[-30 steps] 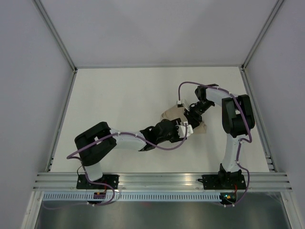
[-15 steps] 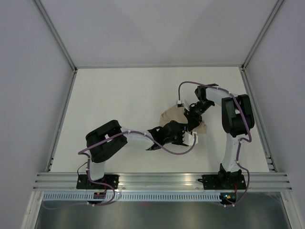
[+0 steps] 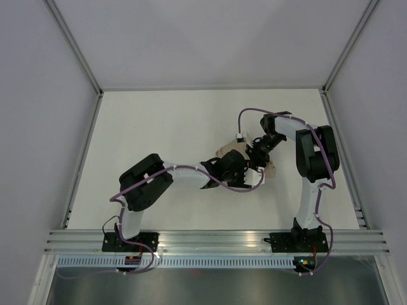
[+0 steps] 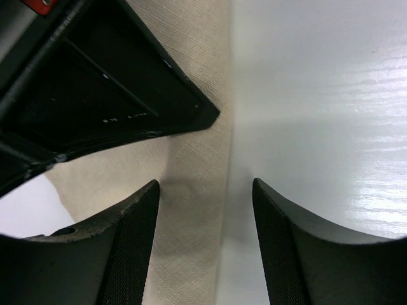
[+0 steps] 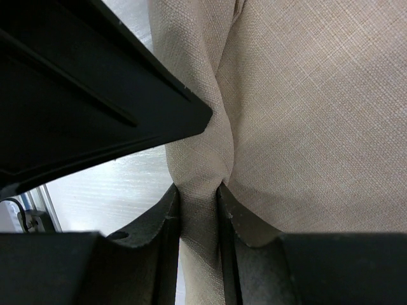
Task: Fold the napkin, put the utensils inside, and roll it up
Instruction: Roll the napkin with the utensil
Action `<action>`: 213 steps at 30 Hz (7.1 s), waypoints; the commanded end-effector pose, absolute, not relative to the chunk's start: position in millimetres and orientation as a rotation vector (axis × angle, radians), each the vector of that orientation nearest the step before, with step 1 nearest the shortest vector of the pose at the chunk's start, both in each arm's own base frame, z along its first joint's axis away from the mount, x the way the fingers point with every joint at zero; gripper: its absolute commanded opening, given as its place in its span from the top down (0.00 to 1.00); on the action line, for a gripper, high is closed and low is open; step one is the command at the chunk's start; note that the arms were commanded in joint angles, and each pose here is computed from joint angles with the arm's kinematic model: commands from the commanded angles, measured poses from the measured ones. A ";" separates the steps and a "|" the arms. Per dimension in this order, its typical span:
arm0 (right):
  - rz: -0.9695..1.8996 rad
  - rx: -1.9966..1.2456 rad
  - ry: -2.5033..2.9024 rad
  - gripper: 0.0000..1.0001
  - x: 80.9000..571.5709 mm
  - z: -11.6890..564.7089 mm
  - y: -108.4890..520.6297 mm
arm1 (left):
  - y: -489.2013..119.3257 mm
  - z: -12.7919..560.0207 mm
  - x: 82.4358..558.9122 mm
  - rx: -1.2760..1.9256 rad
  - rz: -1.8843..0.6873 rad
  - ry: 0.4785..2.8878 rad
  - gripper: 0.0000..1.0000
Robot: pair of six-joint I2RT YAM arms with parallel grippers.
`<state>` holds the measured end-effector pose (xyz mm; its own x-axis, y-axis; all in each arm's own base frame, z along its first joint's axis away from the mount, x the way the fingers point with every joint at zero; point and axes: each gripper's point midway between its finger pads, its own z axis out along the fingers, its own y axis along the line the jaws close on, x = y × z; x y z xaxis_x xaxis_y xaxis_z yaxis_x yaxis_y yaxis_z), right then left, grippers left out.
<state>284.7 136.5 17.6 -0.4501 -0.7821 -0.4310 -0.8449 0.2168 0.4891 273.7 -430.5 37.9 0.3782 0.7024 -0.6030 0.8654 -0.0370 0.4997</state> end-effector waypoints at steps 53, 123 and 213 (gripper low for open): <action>0.689 -0.831 2.279 0.35 450.7 99.8 86.8 | -355.8 -36.5 275.0 1.577 -0.441 2.488 0.98; 0.457 -1.970 1.614 0.47 217.5 26.6 247.9 | -310.7 -41.5 187.0 1.190 -1.243 2.995 0.95; 1.209 -1.929 2.391 0.82 266.7 -33.2 260.0 | -348.6 63.2 236.0 1.410 -0.177 1.616 0.54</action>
